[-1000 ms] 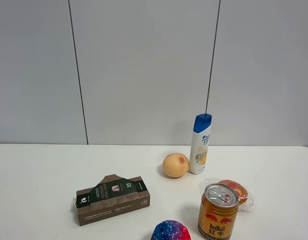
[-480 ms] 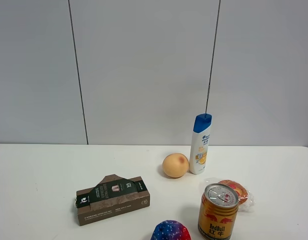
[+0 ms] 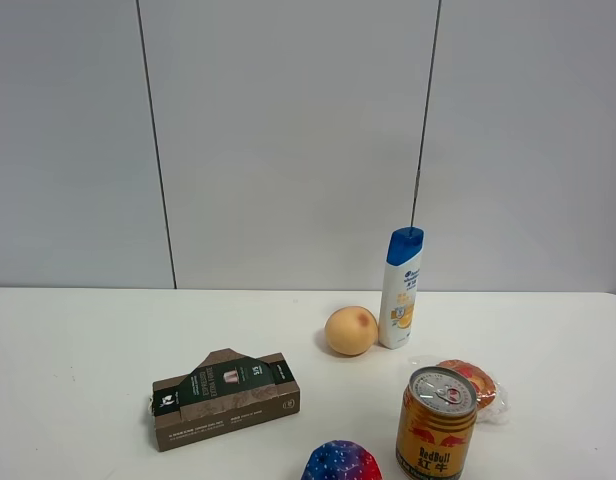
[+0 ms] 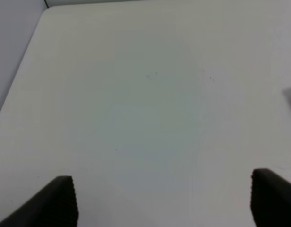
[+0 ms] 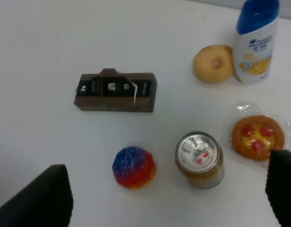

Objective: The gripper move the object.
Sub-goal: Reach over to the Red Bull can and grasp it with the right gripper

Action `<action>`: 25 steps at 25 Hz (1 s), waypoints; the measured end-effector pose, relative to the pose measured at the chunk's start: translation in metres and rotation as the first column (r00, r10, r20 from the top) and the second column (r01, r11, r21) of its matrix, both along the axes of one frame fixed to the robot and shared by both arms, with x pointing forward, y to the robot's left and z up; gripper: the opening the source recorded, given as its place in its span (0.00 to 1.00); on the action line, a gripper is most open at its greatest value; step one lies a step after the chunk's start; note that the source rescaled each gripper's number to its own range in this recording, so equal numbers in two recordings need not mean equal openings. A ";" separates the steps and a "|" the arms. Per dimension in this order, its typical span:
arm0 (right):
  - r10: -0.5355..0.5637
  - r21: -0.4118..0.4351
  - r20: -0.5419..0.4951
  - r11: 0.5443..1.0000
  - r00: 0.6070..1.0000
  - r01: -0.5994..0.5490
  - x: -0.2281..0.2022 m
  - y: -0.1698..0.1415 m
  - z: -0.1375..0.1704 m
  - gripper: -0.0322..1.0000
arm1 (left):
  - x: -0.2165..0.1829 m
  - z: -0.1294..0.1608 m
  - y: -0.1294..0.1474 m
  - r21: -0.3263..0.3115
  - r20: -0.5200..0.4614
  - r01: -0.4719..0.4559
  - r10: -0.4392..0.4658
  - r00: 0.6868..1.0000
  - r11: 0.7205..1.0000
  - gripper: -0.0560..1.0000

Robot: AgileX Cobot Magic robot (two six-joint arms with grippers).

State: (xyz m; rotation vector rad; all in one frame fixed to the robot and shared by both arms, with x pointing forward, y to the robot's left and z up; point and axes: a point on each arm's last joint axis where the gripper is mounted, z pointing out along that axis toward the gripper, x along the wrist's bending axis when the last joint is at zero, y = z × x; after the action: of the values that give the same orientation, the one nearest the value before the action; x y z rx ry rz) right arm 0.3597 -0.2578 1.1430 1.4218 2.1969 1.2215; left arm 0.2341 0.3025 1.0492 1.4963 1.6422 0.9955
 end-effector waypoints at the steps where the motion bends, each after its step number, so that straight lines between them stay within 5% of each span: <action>1: -0.001 0.013 -0.040 1.000 0.999 0.002 0.000 0.000 -0.002 0.54 | 0.000 0.000 0.000 0.000 0.000 0.000 0.000 1.000 1.000 1.00; 7: -0.124 -0.028 -0.263 0.992 0.957 0.121 0.026 -0.009 -0.024 0.54 | 0.000 0.000 0.000 0.000 0.000 0.000 0.000 1.000 1.000 1.00; 13: -0.168 -0.033 -0.318 0.985 0.933 0.167 0.031 -0.012 -0.029 0.54 | 0.000 0.000 0.000 0.000 0.000 0.000 0.000 1.000 1.000 1.00; 21: -0.329 -0.152 -0.524 0.944 0.786 0.294 0.059 -0.025 -0.060 0.54 | 0.000 0.000 0.000 0.000 0.000 0.000 0.000 1.000 1.000 1.00; 25: -0.234 -0.112 -0.491 0.972 0.839 0.205 0.069 -0.021 -0.063 0.54 | 0.000 0.000 0.000 0.000 0.000 0.000 0.000 1.000 1.000 1.00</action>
State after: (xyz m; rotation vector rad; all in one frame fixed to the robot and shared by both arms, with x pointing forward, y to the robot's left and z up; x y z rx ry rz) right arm 0.4283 -0.2784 1.0799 2.0903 2.2549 0.7609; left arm 0.2341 0.3025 1.0492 1.4963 1.6422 0.9955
